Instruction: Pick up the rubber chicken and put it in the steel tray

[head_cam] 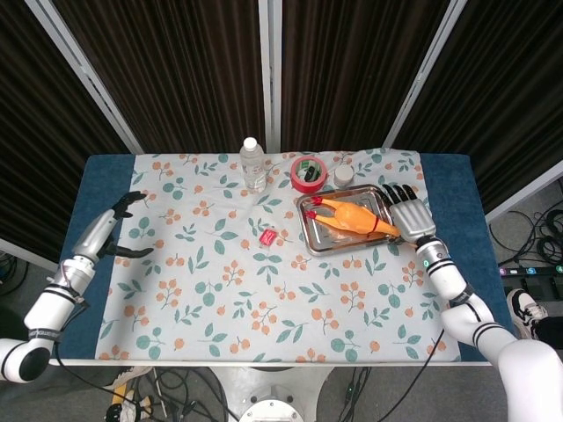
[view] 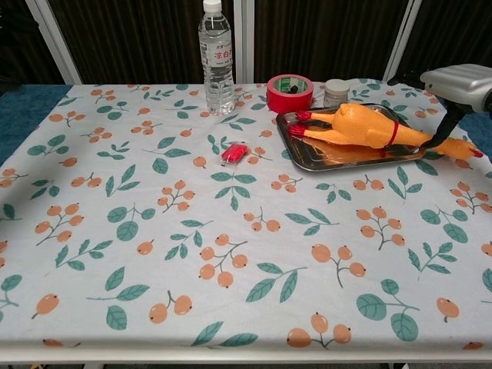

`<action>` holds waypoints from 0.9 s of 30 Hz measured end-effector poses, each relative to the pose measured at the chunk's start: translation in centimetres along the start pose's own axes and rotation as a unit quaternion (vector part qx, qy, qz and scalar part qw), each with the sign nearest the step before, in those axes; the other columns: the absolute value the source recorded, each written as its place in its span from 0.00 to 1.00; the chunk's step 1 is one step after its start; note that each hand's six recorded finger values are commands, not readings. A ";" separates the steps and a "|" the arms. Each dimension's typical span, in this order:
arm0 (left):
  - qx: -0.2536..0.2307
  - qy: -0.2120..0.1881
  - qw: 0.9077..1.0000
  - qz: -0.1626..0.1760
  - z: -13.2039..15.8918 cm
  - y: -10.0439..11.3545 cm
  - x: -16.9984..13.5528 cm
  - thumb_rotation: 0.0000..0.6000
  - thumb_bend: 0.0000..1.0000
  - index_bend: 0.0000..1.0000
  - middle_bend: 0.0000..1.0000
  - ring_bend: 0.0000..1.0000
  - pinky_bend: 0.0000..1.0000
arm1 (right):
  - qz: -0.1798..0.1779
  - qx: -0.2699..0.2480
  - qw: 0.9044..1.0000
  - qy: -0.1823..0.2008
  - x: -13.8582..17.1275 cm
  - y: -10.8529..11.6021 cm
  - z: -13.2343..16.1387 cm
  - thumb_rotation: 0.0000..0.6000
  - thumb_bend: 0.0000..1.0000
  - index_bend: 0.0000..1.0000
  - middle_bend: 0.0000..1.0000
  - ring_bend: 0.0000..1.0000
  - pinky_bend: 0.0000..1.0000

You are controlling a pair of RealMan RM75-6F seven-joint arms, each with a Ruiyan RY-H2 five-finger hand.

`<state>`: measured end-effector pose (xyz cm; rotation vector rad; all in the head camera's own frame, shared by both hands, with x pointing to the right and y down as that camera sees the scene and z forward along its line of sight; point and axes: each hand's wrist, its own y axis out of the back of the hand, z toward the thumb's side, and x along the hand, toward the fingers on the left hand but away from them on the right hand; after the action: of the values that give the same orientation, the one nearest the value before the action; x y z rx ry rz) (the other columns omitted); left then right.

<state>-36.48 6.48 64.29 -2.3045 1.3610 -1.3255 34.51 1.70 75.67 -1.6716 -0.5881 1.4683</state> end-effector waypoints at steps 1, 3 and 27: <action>-0.001 0.000 1.000 0.001 0.0 0.1 0.0 1.00 0.15 0.16 0.13 0.11 0.21 | -0.002 -0.004 1.000 -0.001 0.1 0.2 0.0 1.00 0.00 0.00 0.00 0.00 0.00; 0.002 -0.002 1.000 0.004 0.0 0.3 -0.1 1.00 0.15 0.16 0.13 0.11 0.21 | -0.012 -0.014 1.000 -0.003 0.4 0.9 -0.3 1.00 0.00 0.00 0.00 0.00 0.00; 0.286 0.026 0.946 0.148 -3.9 3.1 -8.2 1.00 0.16 0.17 0.14 0.11 0.20 | -0.152 -0.037 0.986 -0.049 24.8 6.4 -7.2 1.00 0.17 0.05 0.14 0.04 0.20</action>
<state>-42.97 12.15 59.99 -1.6267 1.0874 -1.4467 45.66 15.58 55.93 -1.4941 -0.9195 1.3234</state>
